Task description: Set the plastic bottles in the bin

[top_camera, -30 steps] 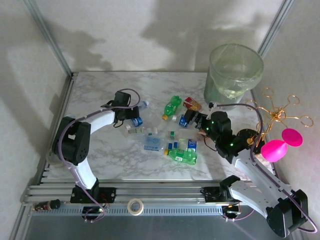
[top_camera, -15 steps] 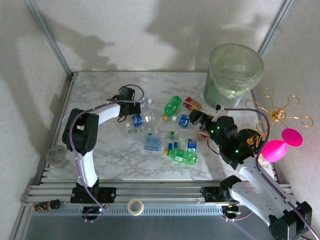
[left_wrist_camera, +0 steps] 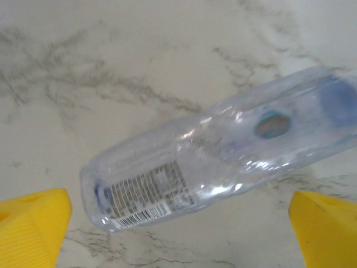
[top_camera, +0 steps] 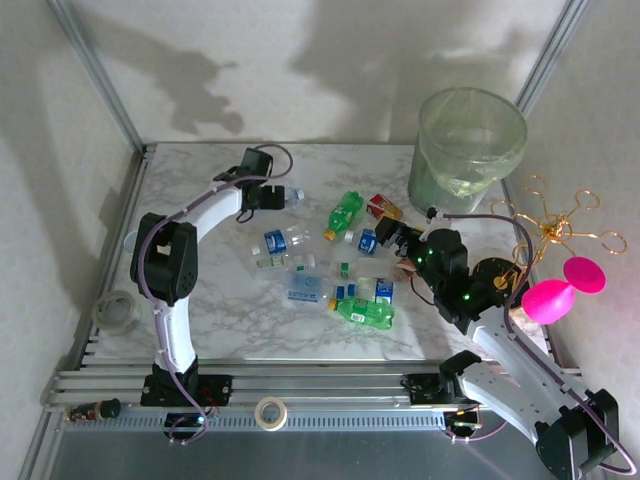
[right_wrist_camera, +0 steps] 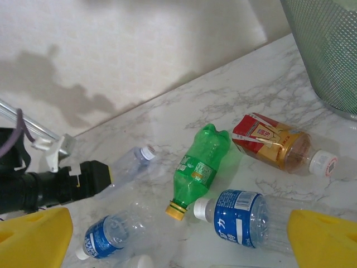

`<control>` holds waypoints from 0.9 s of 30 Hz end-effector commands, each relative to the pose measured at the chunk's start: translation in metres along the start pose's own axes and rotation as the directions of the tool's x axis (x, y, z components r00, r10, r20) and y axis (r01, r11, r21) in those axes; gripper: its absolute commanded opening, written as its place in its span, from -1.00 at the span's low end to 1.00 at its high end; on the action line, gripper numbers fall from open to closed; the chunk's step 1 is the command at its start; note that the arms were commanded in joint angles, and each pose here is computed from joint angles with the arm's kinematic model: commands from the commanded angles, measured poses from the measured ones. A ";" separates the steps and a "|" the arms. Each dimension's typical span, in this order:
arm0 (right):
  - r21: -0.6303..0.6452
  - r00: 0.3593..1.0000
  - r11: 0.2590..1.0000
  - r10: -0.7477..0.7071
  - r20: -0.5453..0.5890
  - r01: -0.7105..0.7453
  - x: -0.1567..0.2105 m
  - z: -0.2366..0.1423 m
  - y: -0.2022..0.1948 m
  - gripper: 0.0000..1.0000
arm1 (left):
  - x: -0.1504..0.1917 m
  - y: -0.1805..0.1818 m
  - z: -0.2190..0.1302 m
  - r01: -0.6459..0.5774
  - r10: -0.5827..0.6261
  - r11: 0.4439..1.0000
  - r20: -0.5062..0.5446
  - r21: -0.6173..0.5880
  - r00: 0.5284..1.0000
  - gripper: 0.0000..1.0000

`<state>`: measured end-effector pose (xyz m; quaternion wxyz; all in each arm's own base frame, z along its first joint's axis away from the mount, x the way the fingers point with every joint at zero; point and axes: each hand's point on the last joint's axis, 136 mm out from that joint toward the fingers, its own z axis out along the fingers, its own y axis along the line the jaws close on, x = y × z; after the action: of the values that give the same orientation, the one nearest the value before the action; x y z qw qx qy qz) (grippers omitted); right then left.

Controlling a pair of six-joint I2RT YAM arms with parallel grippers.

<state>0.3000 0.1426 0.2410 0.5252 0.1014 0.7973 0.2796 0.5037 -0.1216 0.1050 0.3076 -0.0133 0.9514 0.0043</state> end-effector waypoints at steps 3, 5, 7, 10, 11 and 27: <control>-0.036 1.000 0.999 0.015 0.016 -0.015 -0.005 0.002 0.010 0.98 | -0.034 -0.024 0.002 -0.181 0.182 0.976 0.006 0.118 0.983 0.99; -0.032 1.000 0.999 0.022 0.009 -0.022 -0.003 0.003 0.009 0.98 | -0.033 -0.033 0.012 -0.219 0.226 0.961 -0.023 0.169 0.974 0.99; -0.033 1.000 0.999 0.027 0.007 -0.027 -0.003 0.003 0.010 0.98 | -0.027 -0.039 0.021 -0.240 0.254 0.949 -0.046 0.202 0.966 0.99; -0.032 1.000 0.999 0.029 0.008 -0.029 -0.004 0.002 0.011 0.98 | -0.017 -0.038 0.031 -0.261 0.280 0.945 -0.075 0.199 0.957 0.99; -0.029 1.000 0.999 0.029 0.011 -0.028 -0.006 0.002 0.010 0.98 | -0.013 -0.037 0.034 -0.265 0.286 0.944 -0.087 0.197 0.954 0.99; -0.023 0.999 0.999 0.045 0.003 -0.045 -0.001 0.003 0.008 0.97 | 0.036 -0.026 0.043 -0.238 0.267 0.955 -0.164 0.180 0.950 0.99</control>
<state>0.3022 0.1449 0.2375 0.5170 0.1136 0.7983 0.2873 0.5277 -0.1617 0.0740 0.2693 0.1334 0.9522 -0.0554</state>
